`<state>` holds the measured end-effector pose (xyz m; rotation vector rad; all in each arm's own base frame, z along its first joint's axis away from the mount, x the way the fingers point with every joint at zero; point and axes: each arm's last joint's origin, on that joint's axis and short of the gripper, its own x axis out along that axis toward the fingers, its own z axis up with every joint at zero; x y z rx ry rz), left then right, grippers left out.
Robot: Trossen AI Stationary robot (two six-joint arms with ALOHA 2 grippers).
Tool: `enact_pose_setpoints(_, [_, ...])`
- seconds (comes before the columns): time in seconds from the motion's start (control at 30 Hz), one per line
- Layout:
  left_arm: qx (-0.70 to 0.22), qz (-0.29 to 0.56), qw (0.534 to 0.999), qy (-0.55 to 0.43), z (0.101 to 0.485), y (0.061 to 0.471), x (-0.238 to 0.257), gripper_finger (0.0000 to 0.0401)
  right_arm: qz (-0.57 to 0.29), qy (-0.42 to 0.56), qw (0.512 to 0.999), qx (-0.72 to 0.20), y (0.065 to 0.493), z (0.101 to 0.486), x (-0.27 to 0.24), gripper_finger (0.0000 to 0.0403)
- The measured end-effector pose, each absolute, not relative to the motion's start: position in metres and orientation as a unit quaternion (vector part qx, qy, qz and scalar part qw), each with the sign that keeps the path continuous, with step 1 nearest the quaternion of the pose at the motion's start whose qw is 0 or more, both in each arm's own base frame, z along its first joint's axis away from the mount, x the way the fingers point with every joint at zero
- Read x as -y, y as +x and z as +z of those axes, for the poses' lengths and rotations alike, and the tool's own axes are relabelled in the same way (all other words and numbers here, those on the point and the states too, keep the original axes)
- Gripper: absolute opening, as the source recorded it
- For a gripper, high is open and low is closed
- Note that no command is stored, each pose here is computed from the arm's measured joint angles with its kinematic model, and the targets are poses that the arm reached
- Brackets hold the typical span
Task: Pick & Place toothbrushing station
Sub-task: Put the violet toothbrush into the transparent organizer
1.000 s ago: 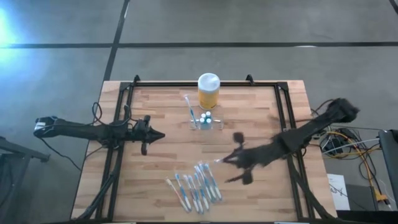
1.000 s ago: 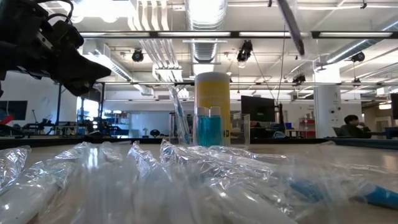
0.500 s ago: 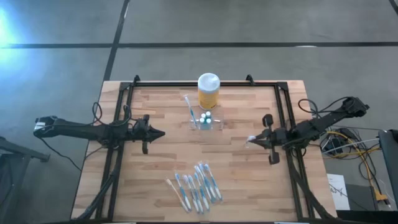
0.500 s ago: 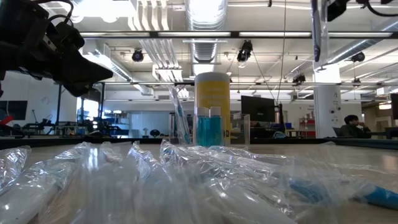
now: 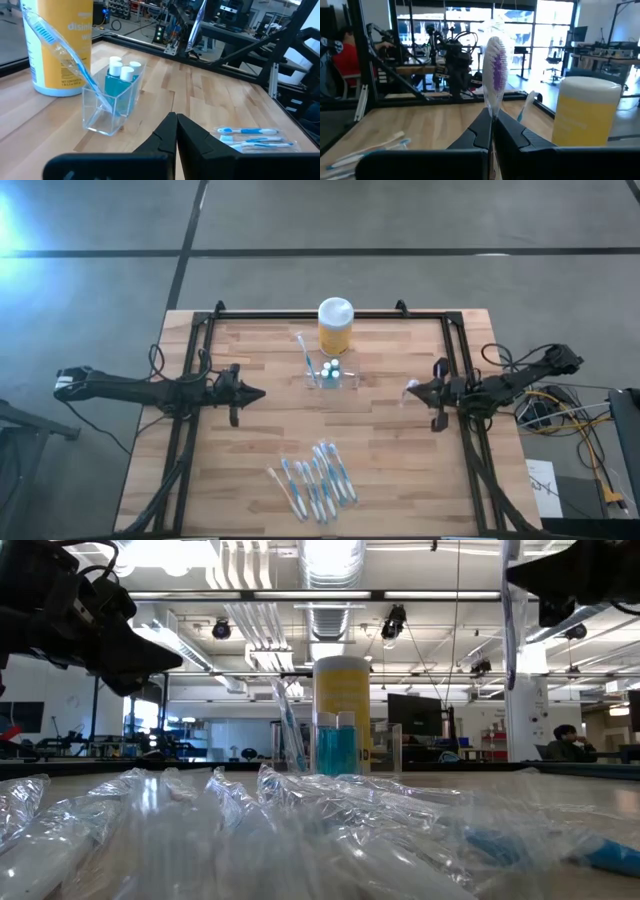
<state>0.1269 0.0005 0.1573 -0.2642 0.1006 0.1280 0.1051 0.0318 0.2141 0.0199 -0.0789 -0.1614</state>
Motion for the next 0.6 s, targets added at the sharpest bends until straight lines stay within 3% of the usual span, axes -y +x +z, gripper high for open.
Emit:
enact_pose_setpoints(0.33, [-0.046, 0.083, 0.986, -0.140, 0.157, 0.127, -0.002, 0.0013, -0.095, 0.058, 0.986, 0.125, 0.108, 0.234, -0.030, 0.0008])
enact_pose_setpoints(0.6, [-0.045, 0.087, 0.984, -0.149, 0.157, 0.127, -0.002, 0.0014, -0.131, 0.016, 0.986, 0.098, 0.144, 0.267, -0.034, 0.0008])
